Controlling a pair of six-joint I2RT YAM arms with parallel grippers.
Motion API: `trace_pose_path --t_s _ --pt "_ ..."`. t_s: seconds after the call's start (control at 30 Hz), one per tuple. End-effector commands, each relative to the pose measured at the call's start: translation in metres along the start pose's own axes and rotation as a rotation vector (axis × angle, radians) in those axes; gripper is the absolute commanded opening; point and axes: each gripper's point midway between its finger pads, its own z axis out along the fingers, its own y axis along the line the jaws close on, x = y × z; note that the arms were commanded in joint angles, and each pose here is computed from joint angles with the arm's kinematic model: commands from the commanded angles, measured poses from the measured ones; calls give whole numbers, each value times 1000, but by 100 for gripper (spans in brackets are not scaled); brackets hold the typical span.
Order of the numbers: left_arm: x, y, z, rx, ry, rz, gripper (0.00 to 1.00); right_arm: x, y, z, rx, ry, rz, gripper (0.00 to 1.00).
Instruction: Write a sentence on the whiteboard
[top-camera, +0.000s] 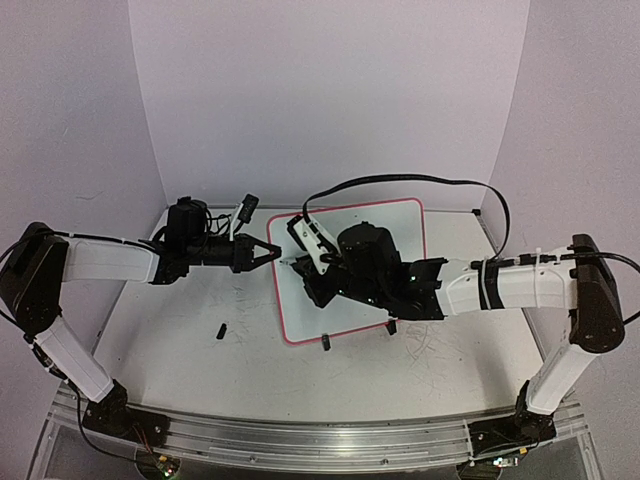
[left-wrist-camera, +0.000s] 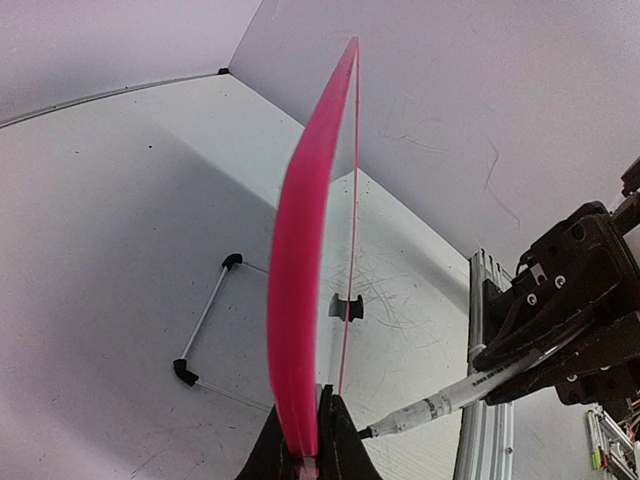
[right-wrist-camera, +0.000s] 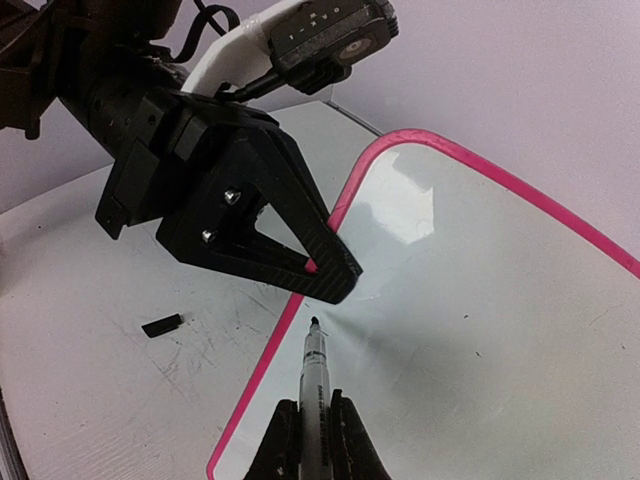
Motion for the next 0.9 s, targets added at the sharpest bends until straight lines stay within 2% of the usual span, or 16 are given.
trace_pose_path --t_s 0.0,0.87 --pt "-4 3 -2 -41 -22 77 0 -25 -6 -2 43 -65 16 0" --pt "-10 -2 -4 -32 -33 88 0 -12 -10 8 80 -31 17 0"
